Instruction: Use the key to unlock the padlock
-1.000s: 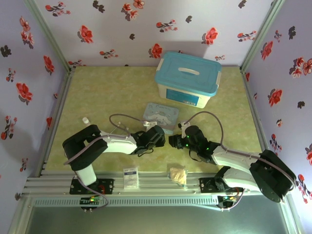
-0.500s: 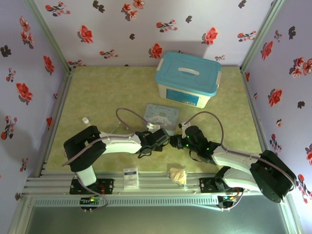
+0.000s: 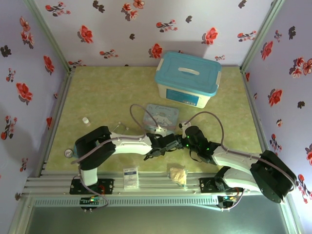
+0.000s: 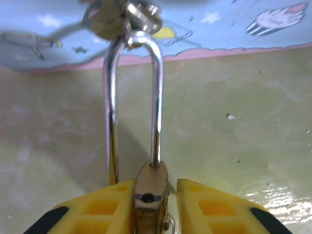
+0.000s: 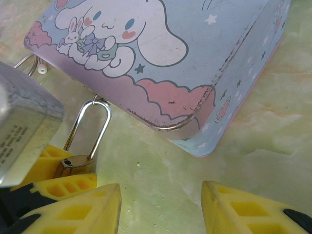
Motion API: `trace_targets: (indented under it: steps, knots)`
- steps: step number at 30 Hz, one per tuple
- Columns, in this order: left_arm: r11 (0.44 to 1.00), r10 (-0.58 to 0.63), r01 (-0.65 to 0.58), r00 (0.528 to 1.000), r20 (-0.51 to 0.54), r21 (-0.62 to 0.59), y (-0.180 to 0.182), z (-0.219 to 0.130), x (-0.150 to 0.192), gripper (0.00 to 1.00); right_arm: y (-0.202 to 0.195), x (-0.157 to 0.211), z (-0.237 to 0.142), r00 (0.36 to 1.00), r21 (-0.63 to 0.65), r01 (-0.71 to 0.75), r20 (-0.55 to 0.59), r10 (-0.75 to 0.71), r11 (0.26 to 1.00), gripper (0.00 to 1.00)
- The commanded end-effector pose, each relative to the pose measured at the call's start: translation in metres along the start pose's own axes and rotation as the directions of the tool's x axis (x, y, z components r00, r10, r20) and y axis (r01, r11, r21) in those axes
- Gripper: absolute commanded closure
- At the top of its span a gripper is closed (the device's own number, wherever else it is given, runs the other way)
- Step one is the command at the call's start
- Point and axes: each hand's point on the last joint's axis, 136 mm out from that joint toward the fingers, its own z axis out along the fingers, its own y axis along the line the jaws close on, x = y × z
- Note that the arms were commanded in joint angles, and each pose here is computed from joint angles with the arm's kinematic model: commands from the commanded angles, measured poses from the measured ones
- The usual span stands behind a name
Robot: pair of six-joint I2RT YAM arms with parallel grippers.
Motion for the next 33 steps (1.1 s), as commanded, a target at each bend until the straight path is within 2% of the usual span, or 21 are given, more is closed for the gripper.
trace_targets:
  steps: [1,8,13,17,21,25,30,33]
  knots:
    - [0.979,0.147,-0.143,0.989,0.020,-0.142,0.010,-0.006,-0.006,0.74,-0.006,-0.001,-0.002,1.000,0.025,-0.009,0.015,0.009,1.000,0.53]
    - [0.973,0.192,-0.184,0.980,0.046,-0.140,-0.007,-0.017,-0.010,0.76,-0.017,-0.005,-0.009,0.998,0.077,-0.024,0.059,0.019,0.997,0.54]
    - [0.981,0.171,-0.165,0.984,0.049,-0.105,-0.013,-0.020,-0.010,0.70,-0.043,-0.006,-0.016,0.995,0.192,-0.071,0.084,0.056,0.979,0.53]
    - [0.991,0.133,-0.134,0.989,0.062,0.001,-0.027,-0.028,-0.013,0.61,-0.049,-0.007,-0.015,0.991,0.185,-0.112,0.088,0.097,0.976,0.53]
    - [0.993,0.060,-0.068,0.995,0.085,0.097,-0.028,-0.043,-0.022,0.54,-0.047,-0.008,-0.017,0.990,0.173,-0.115,0.098,0.099,0.978,0.53]
    - [0.983,-0.051,0.033,0.994,0.097,0.179,-0.009,-0.057,-0.037,0.47,-0.037,-0.011,-0.020,0.989,0.111,-0.109,0.115,0.097,0.988,0.52]
    - [0.934,-0.225,0.192,0.971,0.080,0.301,0.022,-0.056,-0.047,0.46,-0.017,-0.012,-0.021,0.990,0.004,-0.097,0.100,0.096,0.995,0.45]
    - [0.915,-0.283,0.249,0.957,0.064,0.318,0.038,-0.047,-0.047,0.46,-0.004,-0.013,-0.020,0.992,-0.055,-0.106,0.062,0.110,0.993,0.43]
